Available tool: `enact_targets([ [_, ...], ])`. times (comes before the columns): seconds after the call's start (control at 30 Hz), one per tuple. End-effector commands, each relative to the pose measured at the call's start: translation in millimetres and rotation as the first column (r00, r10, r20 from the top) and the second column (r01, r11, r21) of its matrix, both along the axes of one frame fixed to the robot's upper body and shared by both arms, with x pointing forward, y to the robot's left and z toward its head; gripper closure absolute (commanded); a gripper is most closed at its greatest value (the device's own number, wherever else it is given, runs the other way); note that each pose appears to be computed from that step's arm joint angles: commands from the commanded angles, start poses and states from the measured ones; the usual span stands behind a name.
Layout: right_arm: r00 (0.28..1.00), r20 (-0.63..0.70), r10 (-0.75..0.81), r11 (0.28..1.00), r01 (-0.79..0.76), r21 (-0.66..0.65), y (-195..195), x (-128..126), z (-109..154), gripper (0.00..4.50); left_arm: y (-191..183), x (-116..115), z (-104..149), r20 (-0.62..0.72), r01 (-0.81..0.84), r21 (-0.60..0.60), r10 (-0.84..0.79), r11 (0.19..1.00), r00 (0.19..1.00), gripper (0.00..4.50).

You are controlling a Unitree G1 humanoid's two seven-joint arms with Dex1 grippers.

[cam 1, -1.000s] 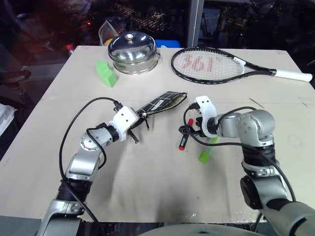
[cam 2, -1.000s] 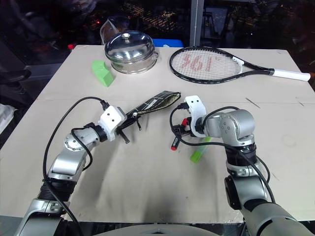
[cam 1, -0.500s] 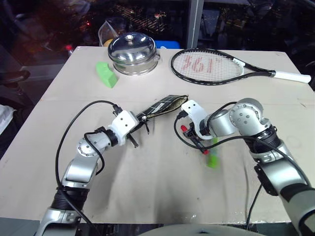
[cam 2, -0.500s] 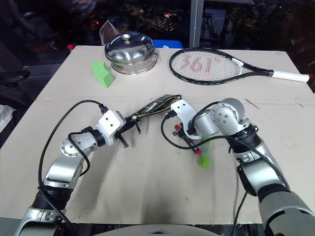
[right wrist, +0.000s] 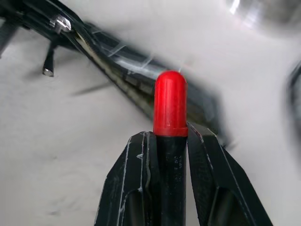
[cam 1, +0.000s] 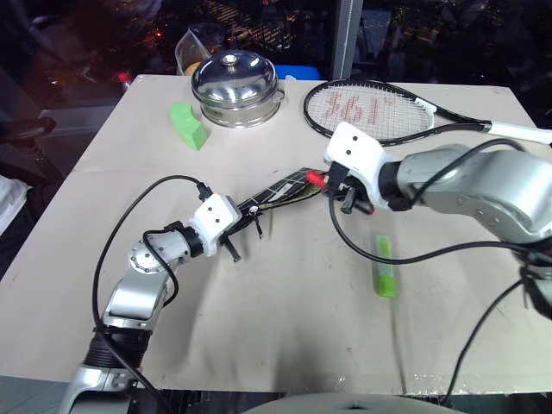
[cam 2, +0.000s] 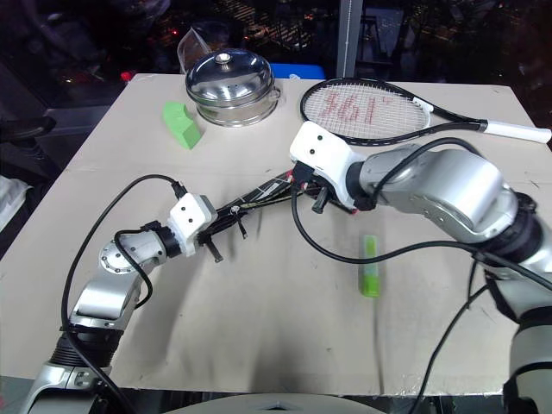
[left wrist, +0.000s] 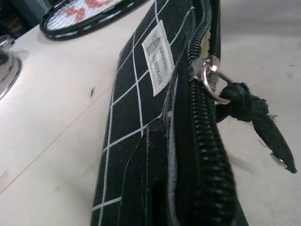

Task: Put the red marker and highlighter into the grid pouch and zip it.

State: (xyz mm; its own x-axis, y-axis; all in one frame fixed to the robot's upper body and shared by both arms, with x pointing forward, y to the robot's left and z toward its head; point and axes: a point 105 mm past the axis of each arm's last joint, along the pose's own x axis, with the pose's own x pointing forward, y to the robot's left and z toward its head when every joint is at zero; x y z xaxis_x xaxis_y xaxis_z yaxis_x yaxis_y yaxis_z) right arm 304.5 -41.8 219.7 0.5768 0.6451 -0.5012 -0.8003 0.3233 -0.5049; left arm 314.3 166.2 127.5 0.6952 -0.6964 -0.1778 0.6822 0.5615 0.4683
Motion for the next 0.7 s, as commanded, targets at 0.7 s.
enact_targets([
  [0.7, 0.705, 0.259, 0.661, 0.666, -0.391, -0.636, 30.8, 2.7, -56.7, 4.19, -60.9, -15.2, 31.1, 0.122, 0.256, 0.025, -0.257, 0.966, 0.959, 4.50],
])
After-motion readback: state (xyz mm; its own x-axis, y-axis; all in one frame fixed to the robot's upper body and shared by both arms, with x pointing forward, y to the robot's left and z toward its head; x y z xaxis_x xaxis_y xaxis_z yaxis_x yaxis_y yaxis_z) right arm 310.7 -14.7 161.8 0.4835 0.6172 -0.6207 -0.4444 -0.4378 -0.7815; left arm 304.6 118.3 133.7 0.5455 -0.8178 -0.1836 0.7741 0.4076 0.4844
